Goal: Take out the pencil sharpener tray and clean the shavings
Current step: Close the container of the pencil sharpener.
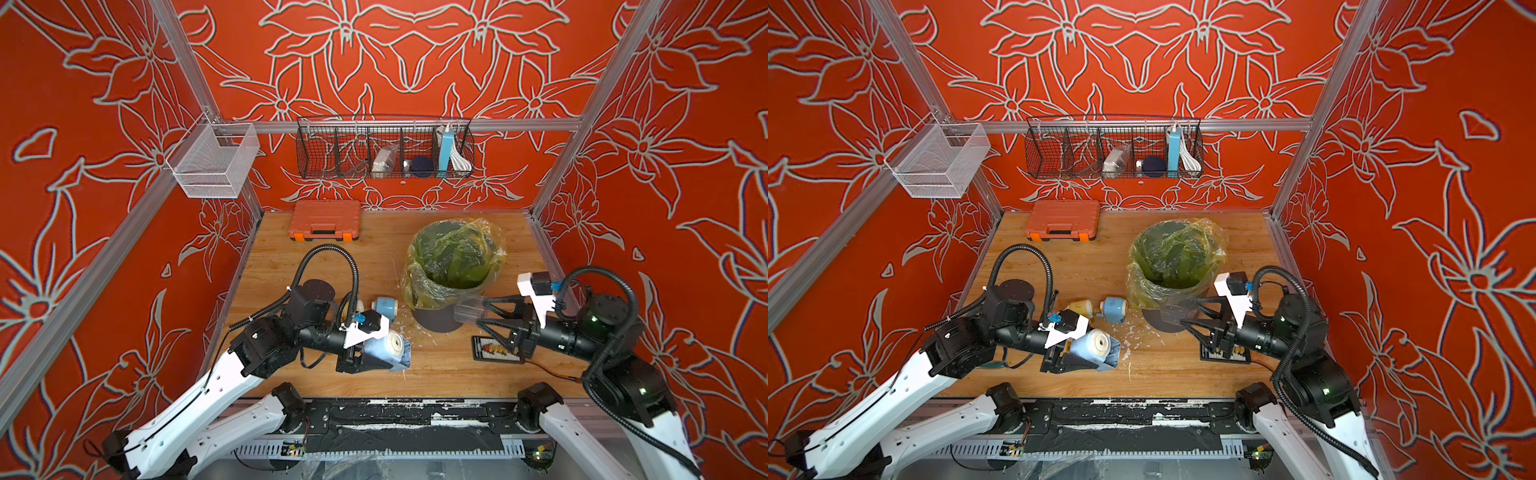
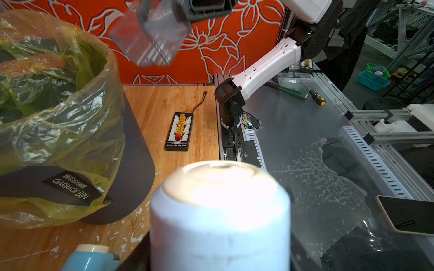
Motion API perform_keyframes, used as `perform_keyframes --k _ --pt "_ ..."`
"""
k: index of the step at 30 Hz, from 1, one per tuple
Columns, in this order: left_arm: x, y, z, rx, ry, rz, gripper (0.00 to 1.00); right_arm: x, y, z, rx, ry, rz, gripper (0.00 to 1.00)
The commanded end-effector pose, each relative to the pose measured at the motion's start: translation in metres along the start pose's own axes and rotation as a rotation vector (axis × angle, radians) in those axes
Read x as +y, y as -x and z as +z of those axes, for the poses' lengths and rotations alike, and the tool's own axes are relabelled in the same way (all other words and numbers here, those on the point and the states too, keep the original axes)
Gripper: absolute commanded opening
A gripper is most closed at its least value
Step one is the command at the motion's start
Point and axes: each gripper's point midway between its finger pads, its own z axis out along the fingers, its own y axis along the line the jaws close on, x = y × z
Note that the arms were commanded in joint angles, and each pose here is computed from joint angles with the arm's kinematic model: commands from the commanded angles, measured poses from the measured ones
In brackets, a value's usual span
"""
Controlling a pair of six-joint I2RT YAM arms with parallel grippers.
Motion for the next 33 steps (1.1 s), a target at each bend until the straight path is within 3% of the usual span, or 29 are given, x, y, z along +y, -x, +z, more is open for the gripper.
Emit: perform_keyframes --k 1,19,33 --pt "-0.008 0.019 -0.002 -0.065 -0.05 0.004 0.0 0.013 -0.007 0.0 0.022 0.06 -0.215 0.0" --pt "-0.002 0.021 0.004 -0.026 -0.069 -0.005 0.0 0.038 0.008 0.032 0.053 0.17 -0.319 0.0" --pt "0.001 0.018 0.006 -0.013 -0.064 0.002 0.0 0.067 -0.002 0.056 0.123 0.265 -0.347 0.0"
